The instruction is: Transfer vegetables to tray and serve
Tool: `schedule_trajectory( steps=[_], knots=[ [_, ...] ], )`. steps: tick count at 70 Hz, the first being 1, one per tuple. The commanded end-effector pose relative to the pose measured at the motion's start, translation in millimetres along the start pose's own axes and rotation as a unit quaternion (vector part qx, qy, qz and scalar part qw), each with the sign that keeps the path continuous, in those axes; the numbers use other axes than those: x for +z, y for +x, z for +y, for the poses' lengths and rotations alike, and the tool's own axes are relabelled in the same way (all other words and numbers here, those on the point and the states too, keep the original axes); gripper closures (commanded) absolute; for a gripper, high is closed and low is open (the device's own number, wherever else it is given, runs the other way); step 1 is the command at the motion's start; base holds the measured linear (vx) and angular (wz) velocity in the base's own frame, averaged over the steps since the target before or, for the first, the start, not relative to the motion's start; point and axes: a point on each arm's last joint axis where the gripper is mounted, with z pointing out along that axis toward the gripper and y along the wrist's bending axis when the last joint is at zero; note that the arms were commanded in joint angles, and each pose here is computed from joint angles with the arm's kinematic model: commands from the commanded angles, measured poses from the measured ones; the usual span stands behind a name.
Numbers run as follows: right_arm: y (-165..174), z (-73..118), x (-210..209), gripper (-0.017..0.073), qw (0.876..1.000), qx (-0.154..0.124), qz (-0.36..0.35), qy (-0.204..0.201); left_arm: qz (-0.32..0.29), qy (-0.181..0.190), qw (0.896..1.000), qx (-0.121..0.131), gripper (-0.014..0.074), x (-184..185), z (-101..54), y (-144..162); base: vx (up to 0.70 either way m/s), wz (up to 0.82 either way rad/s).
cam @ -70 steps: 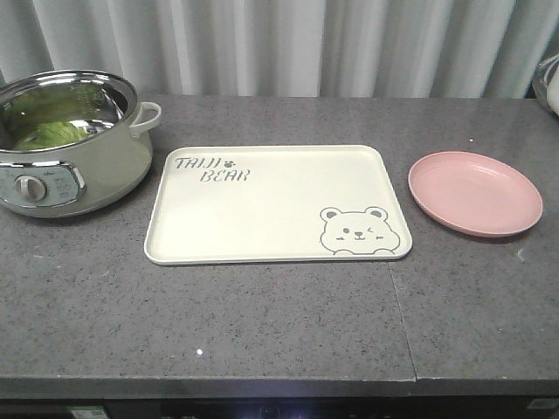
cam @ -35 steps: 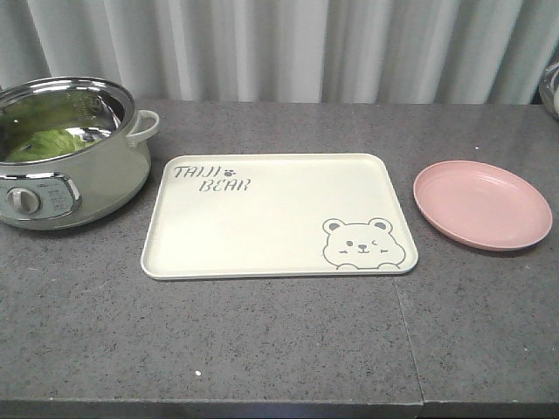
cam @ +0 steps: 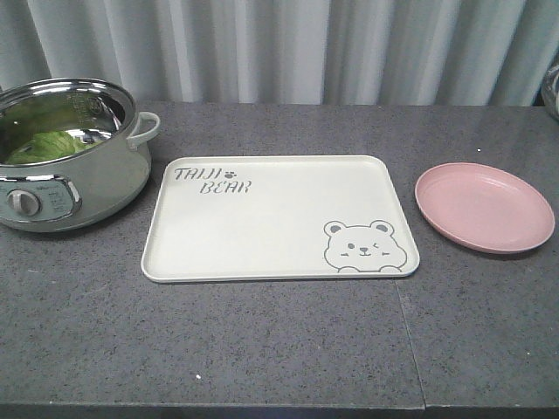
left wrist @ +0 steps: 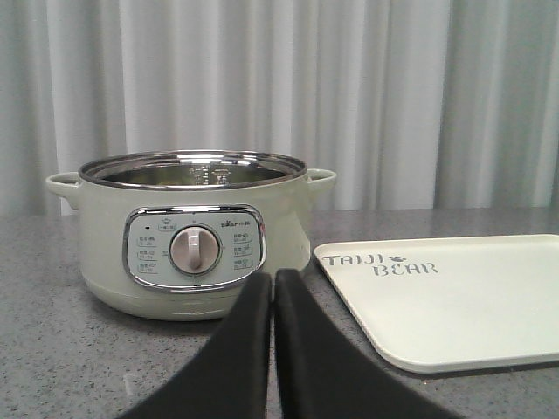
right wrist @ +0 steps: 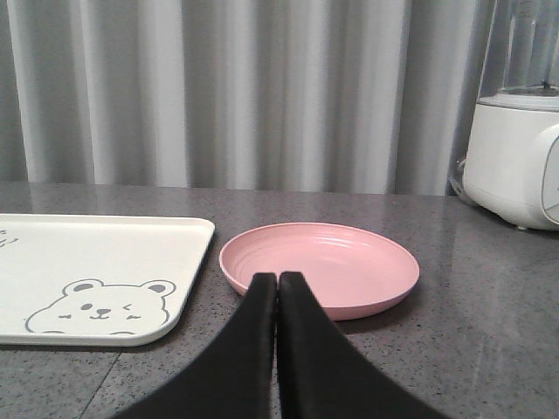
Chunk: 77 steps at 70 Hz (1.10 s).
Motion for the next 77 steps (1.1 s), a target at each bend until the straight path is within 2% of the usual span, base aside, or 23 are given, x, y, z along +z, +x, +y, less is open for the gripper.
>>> schedule_trajectory(
  steps=[1,33,46,59,66,72,77],
  knots=[
    [-4.8,0.0,-0.3,0.0568,0.999,-0.005,-0.036,0.001,-0.038,-0.001,0.999,-0.004,0.06,-1.3,0.2,-3.9,0.0,0.0],
    [-4.8,0.0,-0.3,0.0568,0.999,-0.005,-0.036,0.001,-0.039,-0.001,0.999,-0.004,0.06,-1.3,0.2,-4.0,0.0,0.0],
    [-5.3,0.0,-0.3,0.0568,0.999,-0.007,-0.038,0.001,-0.079,0.001,0.997,-0.007,0.06,-2.3,-0.1,-13.0,0.0,0.0],
    [-20.1,0.1,-1.9,0.0568,0.996,-0.003,-0.084,0.0,-0.11,0.002,0.994,-0.007,0.06,-3.5,-0.3,-20.5,0.0,0.0],
    [-39.9,-0.3,-3.4,0.0568,0.997,-0.002,-0.079,0.002,-0.109,0.003,0.994,-0.007,0.06,-5.5,-1.5,-40.1,0.0,0.0],
    [-67.0,-0.8,-2.9,0.0568,0.998,-0.004,-0.061,0.004,-0.101,0.004,0.995,-0.007,0.06,-7.1,-3.3,-72.7,0.0,0.0],
    [-89.3,-1.2,0.2,0.0568,0.999,-0.004,-0.042,0.005,-0.07,0.004,0.998,-0.007,0.06,-2.0,-4.8,-98.1,0.0,0.0]
  ],
)
